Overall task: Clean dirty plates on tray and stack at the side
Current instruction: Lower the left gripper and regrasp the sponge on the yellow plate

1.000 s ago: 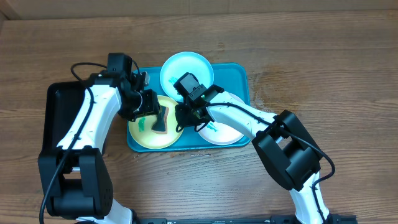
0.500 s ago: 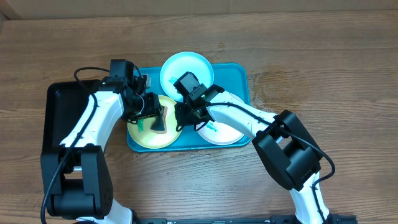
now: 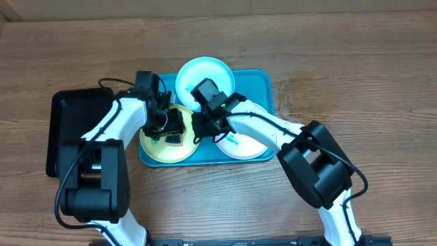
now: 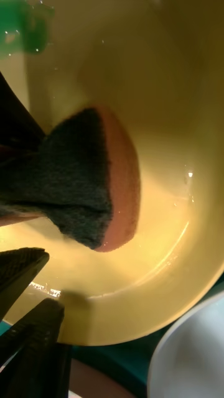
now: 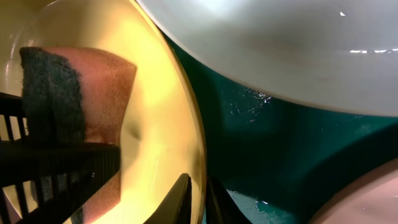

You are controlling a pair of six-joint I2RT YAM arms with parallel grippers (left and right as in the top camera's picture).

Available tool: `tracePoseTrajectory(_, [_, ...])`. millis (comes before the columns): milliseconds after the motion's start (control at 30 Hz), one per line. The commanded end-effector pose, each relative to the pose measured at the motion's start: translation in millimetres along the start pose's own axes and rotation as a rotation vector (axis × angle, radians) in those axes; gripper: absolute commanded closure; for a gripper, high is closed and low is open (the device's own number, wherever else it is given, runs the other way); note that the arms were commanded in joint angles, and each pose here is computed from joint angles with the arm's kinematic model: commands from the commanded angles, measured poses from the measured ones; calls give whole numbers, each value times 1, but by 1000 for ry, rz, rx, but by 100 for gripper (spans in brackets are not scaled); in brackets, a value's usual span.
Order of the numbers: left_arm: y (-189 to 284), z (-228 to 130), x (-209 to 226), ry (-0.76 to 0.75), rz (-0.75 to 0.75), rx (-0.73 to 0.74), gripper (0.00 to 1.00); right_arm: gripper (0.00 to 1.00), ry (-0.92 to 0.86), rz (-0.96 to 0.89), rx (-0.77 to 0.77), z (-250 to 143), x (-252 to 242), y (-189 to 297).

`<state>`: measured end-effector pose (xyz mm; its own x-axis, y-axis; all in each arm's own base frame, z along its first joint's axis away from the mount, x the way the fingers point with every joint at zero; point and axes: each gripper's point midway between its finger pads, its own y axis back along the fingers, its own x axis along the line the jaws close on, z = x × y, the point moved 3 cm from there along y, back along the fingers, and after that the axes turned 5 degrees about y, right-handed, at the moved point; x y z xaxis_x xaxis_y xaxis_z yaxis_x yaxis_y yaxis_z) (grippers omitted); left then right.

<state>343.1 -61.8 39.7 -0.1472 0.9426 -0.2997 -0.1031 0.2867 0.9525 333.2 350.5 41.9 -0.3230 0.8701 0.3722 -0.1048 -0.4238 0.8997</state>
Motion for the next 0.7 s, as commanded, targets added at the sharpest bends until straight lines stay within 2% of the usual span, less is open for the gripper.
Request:
tracePoseTrajectory(0, [-9, -2, 12, 20, 68, 11, 55, 89, 8, 25, -13, 5, 7, 2])
tracePoseTrajectory(67, [-8, 0, 15, 20, 89, 3, 60, 89, 9, 25, -15, 5, 7, 2])
tracePoseTrajectory(200, [-6, 4, 18, 17, 116, -13, 60, 89, 9, 24, -18, 6, 7, 2])
tracePoseTrajectory(367, [5, 9, 12, 18, 104, -6, 52, 89, 9, 25, -18, 6, 7, 2])
tracePoseTrajectory(533, [19, 16, 4, 19, 98, -1, 56, 89, 11, 28, -25, 7, 8, 2])
tracePoseTrajectory(667, [17, 13, -2, 19, 55, 15, 54, 89, 13, 31, -30, 8, 9, 2])
